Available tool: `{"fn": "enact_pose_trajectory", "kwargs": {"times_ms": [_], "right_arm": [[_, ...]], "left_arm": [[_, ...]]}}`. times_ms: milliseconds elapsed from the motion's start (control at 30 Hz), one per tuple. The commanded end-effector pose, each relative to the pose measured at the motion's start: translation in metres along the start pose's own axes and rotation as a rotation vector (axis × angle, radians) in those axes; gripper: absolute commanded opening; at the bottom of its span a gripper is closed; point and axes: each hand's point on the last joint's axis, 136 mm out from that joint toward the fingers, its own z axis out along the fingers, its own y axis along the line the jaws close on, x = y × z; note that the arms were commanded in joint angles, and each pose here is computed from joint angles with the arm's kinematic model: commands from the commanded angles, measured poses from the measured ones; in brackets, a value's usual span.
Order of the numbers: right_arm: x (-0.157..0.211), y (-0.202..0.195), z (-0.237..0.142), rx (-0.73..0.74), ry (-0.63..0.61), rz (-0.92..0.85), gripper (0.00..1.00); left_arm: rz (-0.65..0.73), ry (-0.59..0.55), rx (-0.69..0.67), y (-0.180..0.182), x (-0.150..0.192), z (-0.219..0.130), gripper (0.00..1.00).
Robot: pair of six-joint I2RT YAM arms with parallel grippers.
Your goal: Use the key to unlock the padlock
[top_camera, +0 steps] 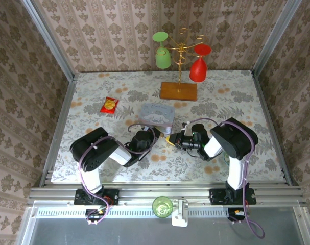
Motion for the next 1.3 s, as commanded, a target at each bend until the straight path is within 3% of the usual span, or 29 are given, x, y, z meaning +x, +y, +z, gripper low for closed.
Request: {"fn": "enact_pose_trajectory", "kwargs": {"times_ms": [0, 167, 433, 567, 800, 933, 1267], "right_arm": [[0.023, 0.039, 0.01, -0.09, 0.096, -0.102, 0.0], [0.026, 0.044, 0.008, -0.099, 0.098, -0.108, 0.0], [0.027, 0.06, 0.006, -0.161, 0.094, -0.087, 0.0], [0.028, 0.064, 0.006, -0.178, 0.107, -0.075, 0.0], [0.022, 0.082, 0.007, -0.235, 0.166, -0.005, 0.0], [0.017, 0.074, 0.003, -0.2, 0.18, 0.05, 0.0], [0.003, 0.085, 0.001, -0.28, 0.219, 0.102, 0.0]], "left_arm": [[-0.115, 0.166, 0.464, -0.144, 0.02, -0.024, 0.0], [-0.127, 0.167, 0.517, -0.167, 0.015, -0.027, 0.0], [-0.159, 0.12, 0.511, -0.167, 0.006, -0.026, 0.0], [-0.139, 0.106, 0.56, -0.184, -0.014, -0.03, 0.0], [-0.115, 0.198, 0.552, -0.179, 0.017, -0.031, 0.0], [-0.103, 0.19, 0.528, -0.167, 0.018, -0.034, 0.0], [-0.087, 0.232, 0.573, -0.184, 0.027, -0.038, 0.0]]}}
